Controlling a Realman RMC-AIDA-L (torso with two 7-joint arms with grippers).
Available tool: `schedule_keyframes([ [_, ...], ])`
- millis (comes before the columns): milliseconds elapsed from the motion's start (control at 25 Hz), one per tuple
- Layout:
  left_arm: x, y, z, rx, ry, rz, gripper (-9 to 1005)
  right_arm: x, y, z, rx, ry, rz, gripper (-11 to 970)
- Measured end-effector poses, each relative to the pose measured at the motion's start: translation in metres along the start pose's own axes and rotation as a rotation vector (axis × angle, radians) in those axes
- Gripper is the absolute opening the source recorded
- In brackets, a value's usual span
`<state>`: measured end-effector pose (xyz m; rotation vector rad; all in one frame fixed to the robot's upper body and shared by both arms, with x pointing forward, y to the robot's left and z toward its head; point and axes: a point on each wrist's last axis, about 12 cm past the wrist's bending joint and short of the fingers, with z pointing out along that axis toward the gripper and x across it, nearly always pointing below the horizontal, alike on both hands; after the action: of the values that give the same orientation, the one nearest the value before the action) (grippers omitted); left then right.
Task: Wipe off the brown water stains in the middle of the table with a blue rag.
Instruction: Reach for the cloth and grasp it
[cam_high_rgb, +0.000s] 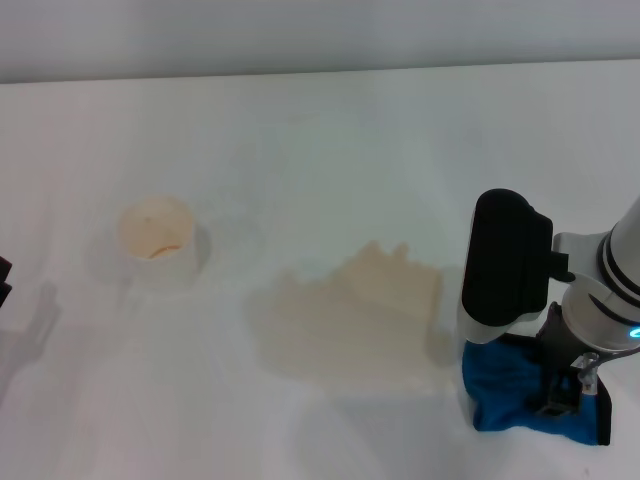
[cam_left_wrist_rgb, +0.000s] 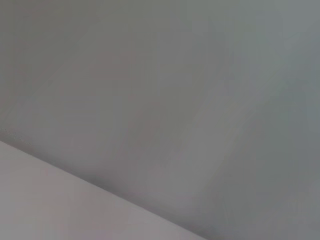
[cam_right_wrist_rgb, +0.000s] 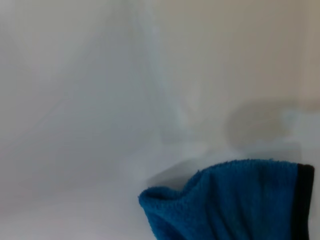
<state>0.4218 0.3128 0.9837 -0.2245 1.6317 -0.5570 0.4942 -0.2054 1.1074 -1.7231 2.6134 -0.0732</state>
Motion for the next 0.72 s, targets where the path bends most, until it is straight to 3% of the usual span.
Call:
schedule_keyframes([
  [200,0.0002,-0.0003,0.0001,0.000,-0.001,-0.011,866,0.0003,-0.0003,0.0007,-0.001,0.001,-0.001,528],
  [720,-0.0012,0.0013,0.0005,-0.001,0.000,-0.020,865,-0.0020,-0.0035,0.0009,0.006,-0.014,0.041,372],
])
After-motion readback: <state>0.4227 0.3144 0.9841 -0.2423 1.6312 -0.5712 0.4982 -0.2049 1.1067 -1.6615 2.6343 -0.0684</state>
